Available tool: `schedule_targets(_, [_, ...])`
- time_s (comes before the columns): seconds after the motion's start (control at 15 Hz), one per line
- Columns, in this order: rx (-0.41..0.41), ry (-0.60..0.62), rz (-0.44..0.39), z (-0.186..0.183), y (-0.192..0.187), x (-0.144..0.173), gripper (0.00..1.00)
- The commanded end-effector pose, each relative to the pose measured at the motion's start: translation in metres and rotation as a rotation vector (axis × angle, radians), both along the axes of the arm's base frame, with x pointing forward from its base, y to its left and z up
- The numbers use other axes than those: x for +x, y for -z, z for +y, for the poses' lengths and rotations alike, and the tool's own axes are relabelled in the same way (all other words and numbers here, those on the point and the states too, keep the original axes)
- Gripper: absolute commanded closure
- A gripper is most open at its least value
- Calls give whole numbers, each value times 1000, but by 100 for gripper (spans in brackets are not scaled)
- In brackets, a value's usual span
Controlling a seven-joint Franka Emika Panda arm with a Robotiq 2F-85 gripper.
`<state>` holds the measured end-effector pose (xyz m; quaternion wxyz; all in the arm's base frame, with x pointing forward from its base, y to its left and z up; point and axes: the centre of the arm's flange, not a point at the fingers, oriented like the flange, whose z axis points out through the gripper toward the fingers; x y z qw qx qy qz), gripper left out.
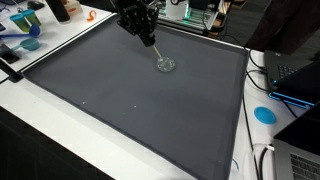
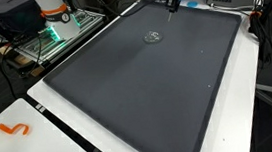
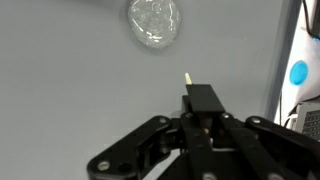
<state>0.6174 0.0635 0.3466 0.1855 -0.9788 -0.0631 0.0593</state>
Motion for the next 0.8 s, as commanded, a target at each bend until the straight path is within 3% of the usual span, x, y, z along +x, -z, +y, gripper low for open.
schedule_targets(0.0, [70,15,-36,-19,5,-33,97])
schedule_targets(0.73, [216,79,-146,-61,21,-76,97])
